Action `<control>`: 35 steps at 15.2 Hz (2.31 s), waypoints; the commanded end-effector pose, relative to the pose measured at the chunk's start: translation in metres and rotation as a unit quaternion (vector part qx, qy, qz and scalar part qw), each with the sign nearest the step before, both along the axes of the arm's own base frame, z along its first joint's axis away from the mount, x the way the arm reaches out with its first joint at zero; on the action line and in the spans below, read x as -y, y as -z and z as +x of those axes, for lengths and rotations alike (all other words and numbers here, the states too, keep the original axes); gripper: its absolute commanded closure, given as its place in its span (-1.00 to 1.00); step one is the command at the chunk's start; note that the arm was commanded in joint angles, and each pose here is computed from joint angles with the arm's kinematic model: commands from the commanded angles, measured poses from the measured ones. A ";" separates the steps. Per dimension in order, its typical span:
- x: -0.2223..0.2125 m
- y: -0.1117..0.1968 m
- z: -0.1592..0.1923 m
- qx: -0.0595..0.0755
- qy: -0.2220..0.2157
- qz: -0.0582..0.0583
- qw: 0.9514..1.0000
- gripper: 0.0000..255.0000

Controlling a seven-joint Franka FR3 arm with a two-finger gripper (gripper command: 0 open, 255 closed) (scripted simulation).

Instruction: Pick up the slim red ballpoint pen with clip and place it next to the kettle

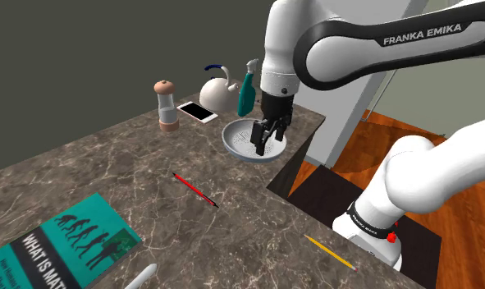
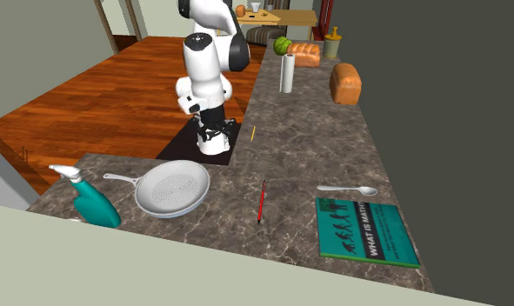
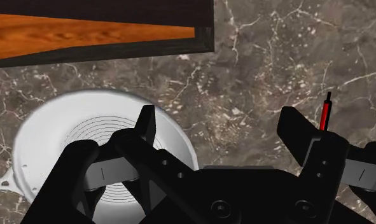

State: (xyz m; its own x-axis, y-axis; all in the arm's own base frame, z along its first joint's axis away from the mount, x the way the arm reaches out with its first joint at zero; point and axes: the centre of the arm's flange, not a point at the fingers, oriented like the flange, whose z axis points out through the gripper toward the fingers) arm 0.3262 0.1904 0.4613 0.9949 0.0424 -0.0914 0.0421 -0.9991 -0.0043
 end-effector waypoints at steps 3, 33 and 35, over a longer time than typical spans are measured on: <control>-0.047 0.027 0.004 0.008 -0.012 0.005 1.000 -1.00; -0.169 0.126 0.017 0.026 -0.043 0.018 0.999 1.00; -0.171 0.126 0.017 0.026 -0.043 0.018 0.999 1.00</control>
